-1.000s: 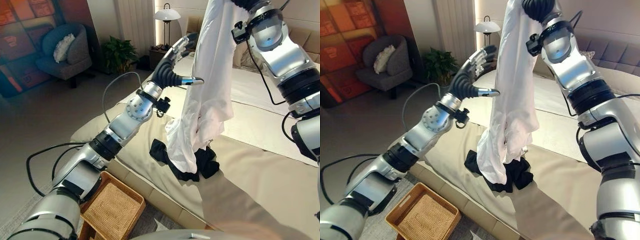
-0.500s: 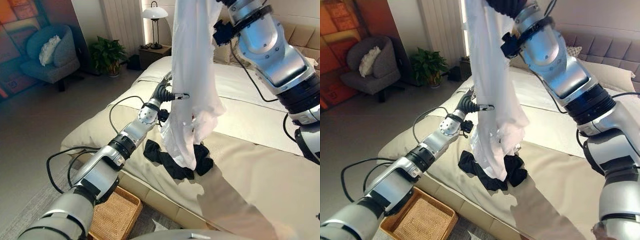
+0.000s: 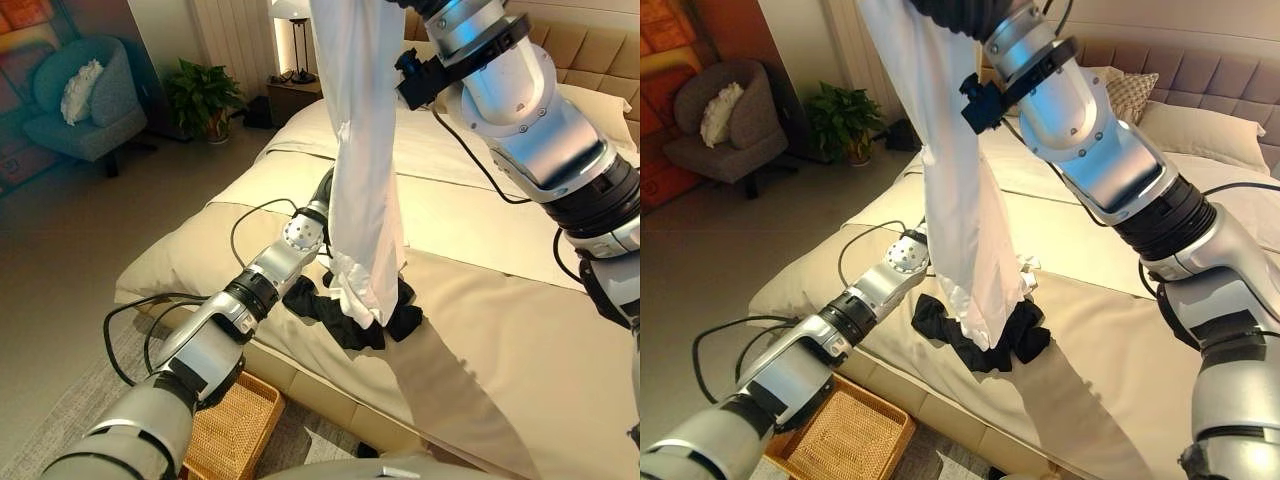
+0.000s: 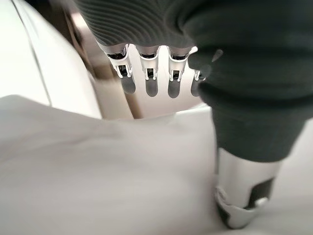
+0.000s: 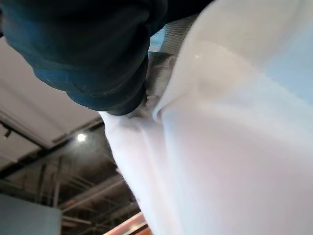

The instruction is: Pick up clothes into the bucket

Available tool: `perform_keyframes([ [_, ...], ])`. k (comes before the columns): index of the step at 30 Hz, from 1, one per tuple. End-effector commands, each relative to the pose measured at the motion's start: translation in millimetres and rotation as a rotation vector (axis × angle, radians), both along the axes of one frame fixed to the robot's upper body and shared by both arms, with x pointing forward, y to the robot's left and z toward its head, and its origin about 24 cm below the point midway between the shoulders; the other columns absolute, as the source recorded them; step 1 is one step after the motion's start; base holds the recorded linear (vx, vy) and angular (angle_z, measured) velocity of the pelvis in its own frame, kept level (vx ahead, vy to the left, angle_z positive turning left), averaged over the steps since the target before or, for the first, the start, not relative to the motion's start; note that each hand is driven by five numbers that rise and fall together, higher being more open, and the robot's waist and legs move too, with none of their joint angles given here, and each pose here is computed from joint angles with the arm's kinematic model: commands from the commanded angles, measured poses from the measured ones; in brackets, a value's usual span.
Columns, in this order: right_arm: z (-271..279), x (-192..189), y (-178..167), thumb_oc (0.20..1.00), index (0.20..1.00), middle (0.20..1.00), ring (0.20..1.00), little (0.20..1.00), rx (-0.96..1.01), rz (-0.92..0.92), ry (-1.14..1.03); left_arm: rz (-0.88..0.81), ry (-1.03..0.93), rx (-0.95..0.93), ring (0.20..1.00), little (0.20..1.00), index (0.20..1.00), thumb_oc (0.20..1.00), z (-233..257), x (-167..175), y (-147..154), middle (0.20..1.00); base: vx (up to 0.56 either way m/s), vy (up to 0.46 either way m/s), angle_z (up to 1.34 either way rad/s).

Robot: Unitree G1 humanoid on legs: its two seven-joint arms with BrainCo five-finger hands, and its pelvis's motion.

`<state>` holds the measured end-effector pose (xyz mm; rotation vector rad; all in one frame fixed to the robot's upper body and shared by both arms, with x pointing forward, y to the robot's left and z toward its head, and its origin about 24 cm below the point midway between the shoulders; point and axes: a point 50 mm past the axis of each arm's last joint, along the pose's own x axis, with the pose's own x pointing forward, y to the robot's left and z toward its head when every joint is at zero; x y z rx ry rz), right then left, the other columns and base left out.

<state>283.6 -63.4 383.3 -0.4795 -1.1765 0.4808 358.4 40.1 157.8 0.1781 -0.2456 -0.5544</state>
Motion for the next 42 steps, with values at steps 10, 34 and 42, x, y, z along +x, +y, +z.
perform_keyframes([
  [10, 19.4, 8.0, -24.2, 0.2, 0.2, 0.2, 0.2, 0.2, 0.077, -0.005, 0.026, -0.451, 0.27, -0.234, 0.2, 0.2, 0.2, 0.2, 25.3, -14.9, 0.3, 0.2, 0.0, -0.002, 0.0],
  [34, -22.2, 71.2, -68.5, 1.0, 1.0, 1.0, 1.0, 1.0, 0.176, -0.375, 0.236, -0.205, 0.365, -1.056, 0.2, 0.2, 0.2, 0.2, -13.6, -27.0, 48.0, 0.2, 0.0, 0.0, 0.0],
  [42, -40.7, 88.3, -83.8, 1.0, 1.0, 1.0, 1.0, 1.0, 0.188, -0.502, 0.308, -0.085, 0.251, -1.177, 0.2, 0.2, 0.2, 0.2, 2.1, -25.9, 71.1, 0.2, 0.0, 0.005, 0.01],
])
